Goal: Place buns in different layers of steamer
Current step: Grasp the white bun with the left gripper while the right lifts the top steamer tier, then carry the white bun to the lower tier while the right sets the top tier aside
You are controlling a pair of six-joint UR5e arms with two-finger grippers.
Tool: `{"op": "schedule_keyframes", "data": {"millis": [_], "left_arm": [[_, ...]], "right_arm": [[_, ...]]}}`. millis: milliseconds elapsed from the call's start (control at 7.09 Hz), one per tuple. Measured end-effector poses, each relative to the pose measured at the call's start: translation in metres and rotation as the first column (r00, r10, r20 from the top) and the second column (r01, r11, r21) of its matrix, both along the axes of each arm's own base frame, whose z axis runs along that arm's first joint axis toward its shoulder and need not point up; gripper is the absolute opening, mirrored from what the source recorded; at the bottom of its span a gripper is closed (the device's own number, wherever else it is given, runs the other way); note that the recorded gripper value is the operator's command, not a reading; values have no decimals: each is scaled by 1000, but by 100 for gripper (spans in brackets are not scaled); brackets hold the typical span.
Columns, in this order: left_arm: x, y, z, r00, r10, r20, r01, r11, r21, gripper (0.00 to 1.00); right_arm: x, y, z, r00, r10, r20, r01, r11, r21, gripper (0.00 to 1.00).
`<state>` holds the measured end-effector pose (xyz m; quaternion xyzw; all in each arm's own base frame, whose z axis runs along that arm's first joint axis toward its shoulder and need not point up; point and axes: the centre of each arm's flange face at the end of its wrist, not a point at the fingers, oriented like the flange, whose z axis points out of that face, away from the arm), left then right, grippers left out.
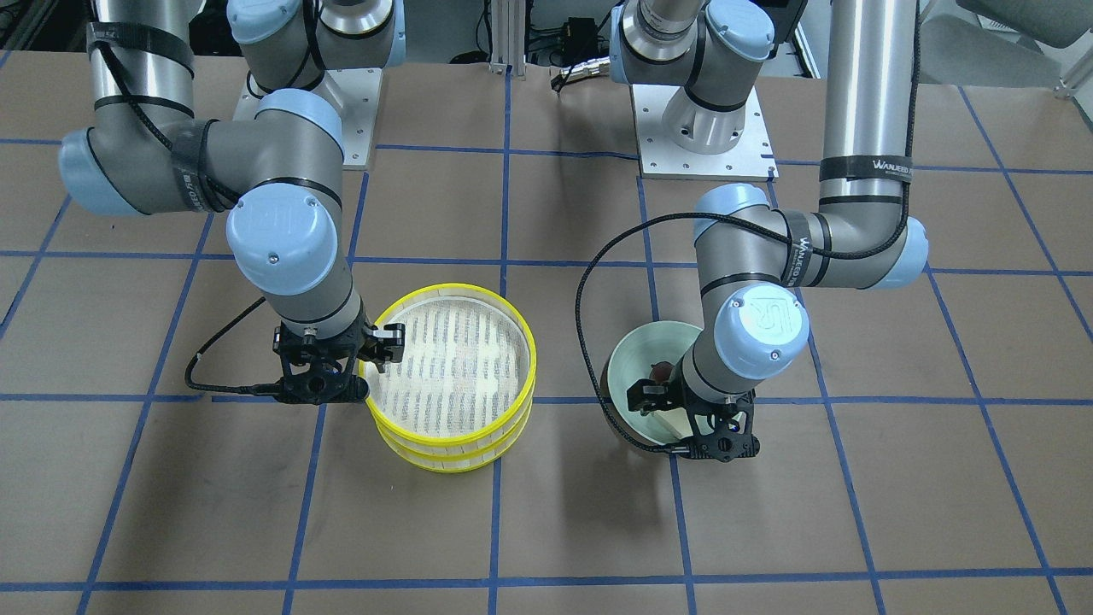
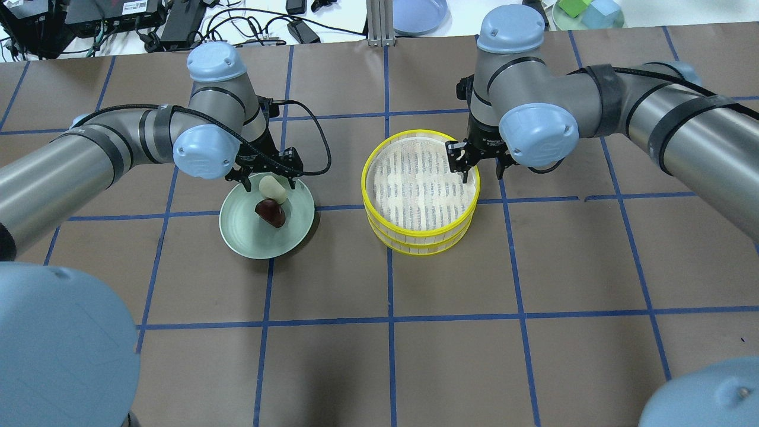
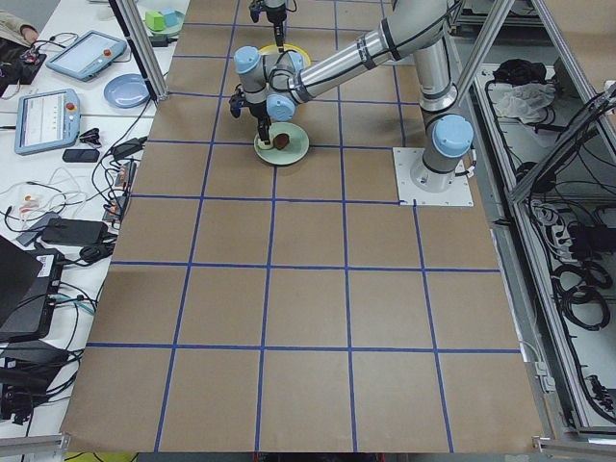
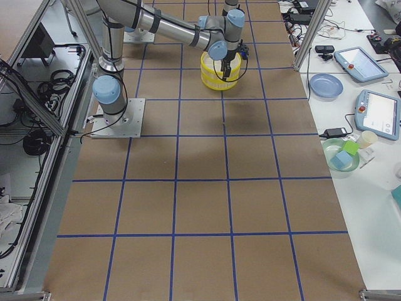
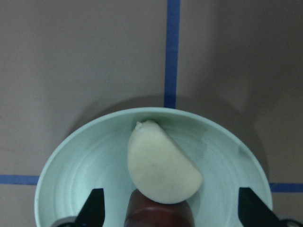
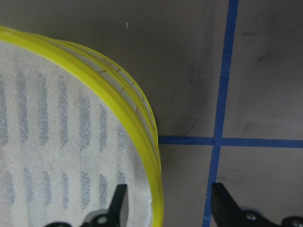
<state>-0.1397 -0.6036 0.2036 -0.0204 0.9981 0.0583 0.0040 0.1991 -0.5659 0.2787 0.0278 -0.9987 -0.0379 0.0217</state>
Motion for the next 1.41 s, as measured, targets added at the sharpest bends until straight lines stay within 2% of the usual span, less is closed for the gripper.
{"op": "schedule_keyframes", "data": {"millis": [282, 423, 564, 705, 846, 987, 1128, 1410], "left_arm": [[-2, -1, -12, 1000, 1, -23, -1, 1000, 8, 76], [-3, -2, -14, 1000, 1, -26, -1, 1000, 7, 49], [-3, -2, -15, 1000, 0, -25, 1, 1000, 7, 35], [-2, -2, -15, 1000, -2, -24, 3, 1000, 7, 32], [-2, -2, -15, 1000, -4, -23, 4, 1000, 7, 15], [-2, -2, -14, 1000, -5, -22, 5, 1000, 5, 3], [-2, -3, -9, 1000, -8, -23, 8, 1000, -6, 3], [-7, -8, 28, 1000, -7, -30, 5, 998, -68, 3]], "right_arm": [[0, 0, 1, 1000, -2, -2, 2, 1000, -1, 0], [-1, 0, 9, 1000, -2, -4, 2, 1000, -14, 0], [-6, 2, 24, 1000, -4, -6, 4, 1000, -29, 0], [-15, 5, 42, 1000, -12, -8, 11, 999, -34, 0], [-35, 4, 56, 1000, -30, -10, 30, 999, -31, 0], [-66, -1, 62, 999, -51, -10, 51, 999, -19, 0], [-104, -6, 63, 999, -48, -6, 48, 999, -4, 0], [-183, -13, 59, 1000, 0, -12, 0, 1000, 27, 0]]}}
